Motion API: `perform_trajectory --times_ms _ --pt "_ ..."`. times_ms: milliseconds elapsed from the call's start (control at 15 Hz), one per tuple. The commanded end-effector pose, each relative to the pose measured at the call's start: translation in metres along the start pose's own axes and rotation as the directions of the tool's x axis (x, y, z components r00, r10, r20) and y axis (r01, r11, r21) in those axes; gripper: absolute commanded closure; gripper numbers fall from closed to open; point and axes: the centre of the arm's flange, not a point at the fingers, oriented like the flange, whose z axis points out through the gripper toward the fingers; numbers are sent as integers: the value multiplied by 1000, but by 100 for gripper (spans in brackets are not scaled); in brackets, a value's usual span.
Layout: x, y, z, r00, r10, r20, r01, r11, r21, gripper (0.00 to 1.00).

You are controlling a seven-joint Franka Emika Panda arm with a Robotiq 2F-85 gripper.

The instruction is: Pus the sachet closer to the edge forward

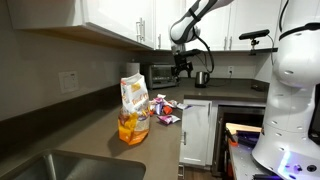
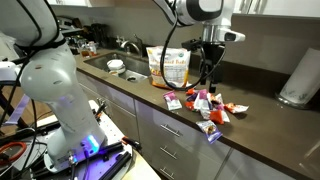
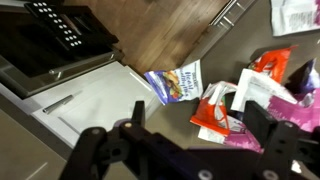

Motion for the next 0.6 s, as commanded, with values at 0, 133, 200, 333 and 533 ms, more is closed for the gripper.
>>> perform_trajectory --times_ms 0,133,200,333,533 --pt "37 11 18 982 187 28 -185 981 -65 0" --pt "43 18 19 975 192 116 -189 981 -36 0" --pt "25 15 22 983 172 59 -169 985 -45 0" --pt "31 17 25 978 191 90 -187 981 -45 0" --pt "30 16 26 984 160 83 -158 987 -34 0"
